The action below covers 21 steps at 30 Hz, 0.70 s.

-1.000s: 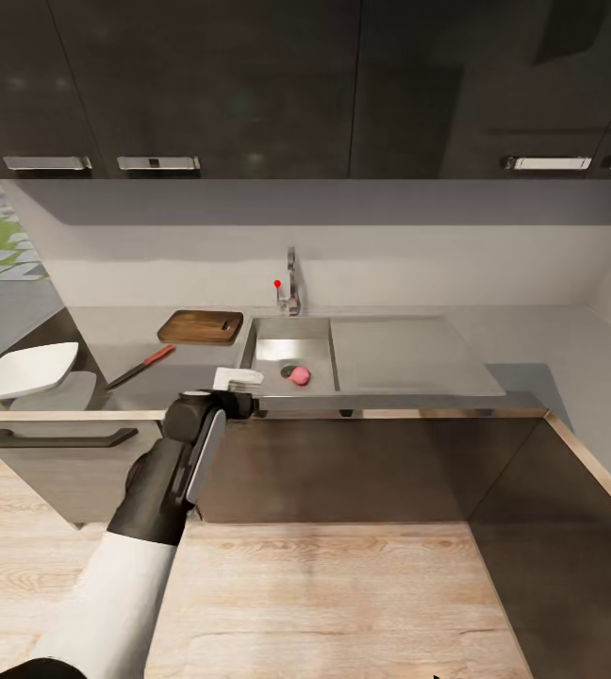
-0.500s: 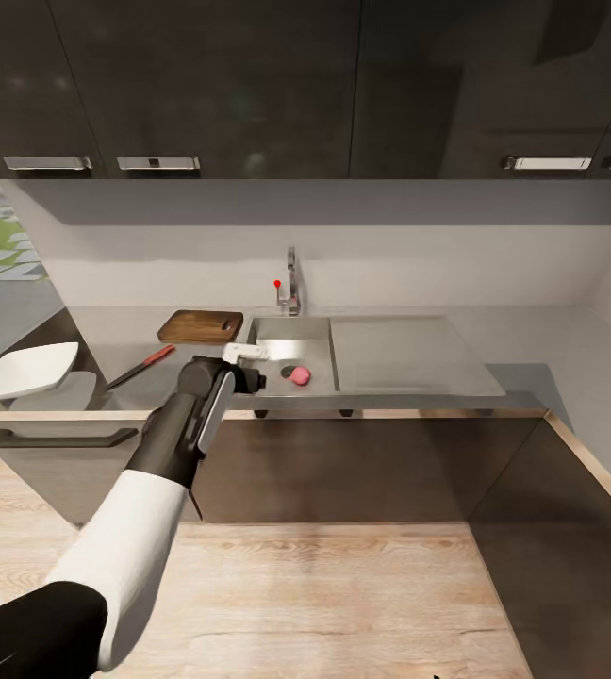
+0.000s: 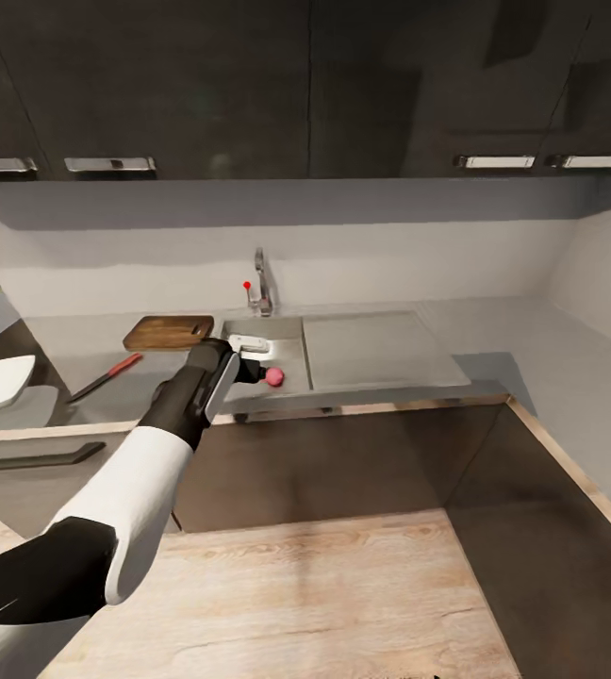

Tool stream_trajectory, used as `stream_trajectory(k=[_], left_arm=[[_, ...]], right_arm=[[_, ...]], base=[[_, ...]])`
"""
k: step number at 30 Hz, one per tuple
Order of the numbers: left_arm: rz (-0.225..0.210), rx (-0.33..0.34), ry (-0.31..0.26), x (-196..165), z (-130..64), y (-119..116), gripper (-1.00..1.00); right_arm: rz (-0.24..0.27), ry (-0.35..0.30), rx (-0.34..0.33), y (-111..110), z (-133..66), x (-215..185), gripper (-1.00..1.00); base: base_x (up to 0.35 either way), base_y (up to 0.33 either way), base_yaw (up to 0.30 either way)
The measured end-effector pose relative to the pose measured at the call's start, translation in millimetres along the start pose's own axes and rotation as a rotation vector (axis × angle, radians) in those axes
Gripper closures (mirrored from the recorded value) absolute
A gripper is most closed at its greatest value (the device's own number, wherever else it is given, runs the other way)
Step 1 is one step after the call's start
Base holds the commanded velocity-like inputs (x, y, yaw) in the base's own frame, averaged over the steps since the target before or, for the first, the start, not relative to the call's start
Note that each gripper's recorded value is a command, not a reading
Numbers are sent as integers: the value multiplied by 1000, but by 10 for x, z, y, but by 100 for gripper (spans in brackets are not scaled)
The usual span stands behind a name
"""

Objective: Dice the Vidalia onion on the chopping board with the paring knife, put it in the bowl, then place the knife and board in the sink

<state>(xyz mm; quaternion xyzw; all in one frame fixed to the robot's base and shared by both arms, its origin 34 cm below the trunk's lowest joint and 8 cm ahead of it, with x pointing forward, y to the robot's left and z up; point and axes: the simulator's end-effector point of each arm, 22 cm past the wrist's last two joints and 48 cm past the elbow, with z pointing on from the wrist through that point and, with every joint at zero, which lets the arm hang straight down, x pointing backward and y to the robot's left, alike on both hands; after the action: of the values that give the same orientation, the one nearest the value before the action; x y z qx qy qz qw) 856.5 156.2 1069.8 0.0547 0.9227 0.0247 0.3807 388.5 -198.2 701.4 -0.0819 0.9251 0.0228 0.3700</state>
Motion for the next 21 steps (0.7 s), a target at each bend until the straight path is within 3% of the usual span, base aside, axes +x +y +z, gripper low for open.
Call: stream_trajectory(k=[8,21], left_arm=[[-2,4,-2,-1,-3,12,-100],[0,1,5,29,14,35,-100]], right_arm=[[0,1,-2,14,-1,3,-100],[0,0,-2,16,-2,0,-100]], base=[[54,0,-111],[313,-16,-2]])
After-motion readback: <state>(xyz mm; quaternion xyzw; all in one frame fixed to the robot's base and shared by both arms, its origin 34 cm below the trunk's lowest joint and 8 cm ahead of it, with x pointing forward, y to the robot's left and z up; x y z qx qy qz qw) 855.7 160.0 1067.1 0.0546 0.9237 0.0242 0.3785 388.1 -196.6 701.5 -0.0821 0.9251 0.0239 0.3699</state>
